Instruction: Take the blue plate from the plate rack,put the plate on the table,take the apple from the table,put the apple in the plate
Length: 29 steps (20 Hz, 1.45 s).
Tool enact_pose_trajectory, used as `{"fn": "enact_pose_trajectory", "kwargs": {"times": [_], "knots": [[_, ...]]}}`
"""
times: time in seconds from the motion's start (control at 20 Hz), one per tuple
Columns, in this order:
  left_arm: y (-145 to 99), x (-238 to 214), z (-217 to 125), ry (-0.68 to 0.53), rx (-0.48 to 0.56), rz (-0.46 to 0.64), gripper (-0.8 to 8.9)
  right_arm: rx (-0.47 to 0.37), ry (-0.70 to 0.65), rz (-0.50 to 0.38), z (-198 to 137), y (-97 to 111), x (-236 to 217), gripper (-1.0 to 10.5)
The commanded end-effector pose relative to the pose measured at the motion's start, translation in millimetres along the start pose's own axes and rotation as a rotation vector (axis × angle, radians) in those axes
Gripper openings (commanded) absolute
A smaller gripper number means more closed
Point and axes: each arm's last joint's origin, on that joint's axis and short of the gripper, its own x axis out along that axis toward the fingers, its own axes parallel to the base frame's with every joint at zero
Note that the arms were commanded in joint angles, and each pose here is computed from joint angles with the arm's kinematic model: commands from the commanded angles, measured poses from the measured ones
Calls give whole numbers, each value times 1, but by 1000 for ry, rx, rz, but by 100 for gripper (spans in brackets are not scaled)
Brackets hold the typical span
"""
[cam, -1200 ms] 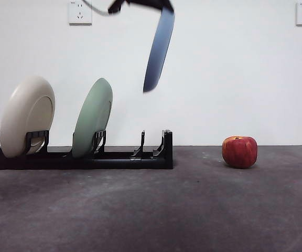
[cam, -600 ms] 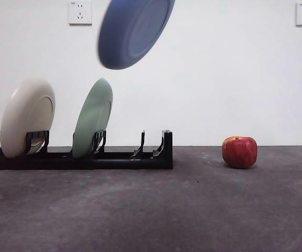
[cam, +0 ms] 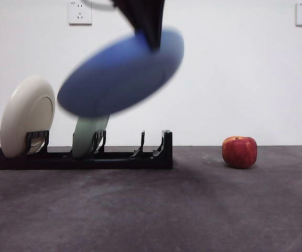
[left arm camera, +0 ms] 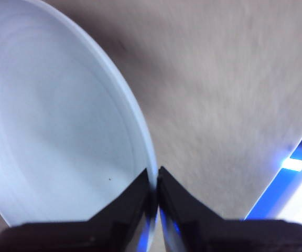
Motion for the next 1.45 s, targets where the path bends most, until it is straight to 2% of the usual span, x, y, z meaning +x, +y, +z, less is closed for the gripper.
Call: {"fn": "enact_pose_trajectory", "kwargs": {"times": [0.05, 0.2, 0.3, 0.4, 0.55, 0.75, 1.1, 1.15, 1.3, 1.45], "knots": [[-8, 37, -18, 70, -6, 12, -9, -13, -14, 3, 2, 1, 0, 0], [-21, 82, -46, 117, 27, 8, -9, -29, -16, 4, 2, 1, 0, 0], [-32, 100, -62, 131, 107, 49, -9, -38, -23, 5, 3, 1, 0, 0], [-44, 108, -71, 124, 174, 56, -9, -43, -42, 8, 5, 1, 0, 0], [-58, 111, -73, 97, 221, 17, -9, -49, -67, 12, 7, 2, 0, 0], [-67, 110, -69, 38, 230, -28, -9, -47, -65, 12, 7, 2, 0, 0], [-63, 112, -74, 102, 206, -20, 4, -44, -53, 10, 6, 1, 0, 12], [-63, 112, -75, 109, 199, -19, 39, -44, -54, 11, 6, 1, 0, 36], [-63, 112, -75, 114, 178, -22, 255, -45, -59, 11, 6, 1, 0, 168], [-64, 112, -74, 101, 164, -52, 289, -48, -71, 13, 8, 2, 0, 171]]}}
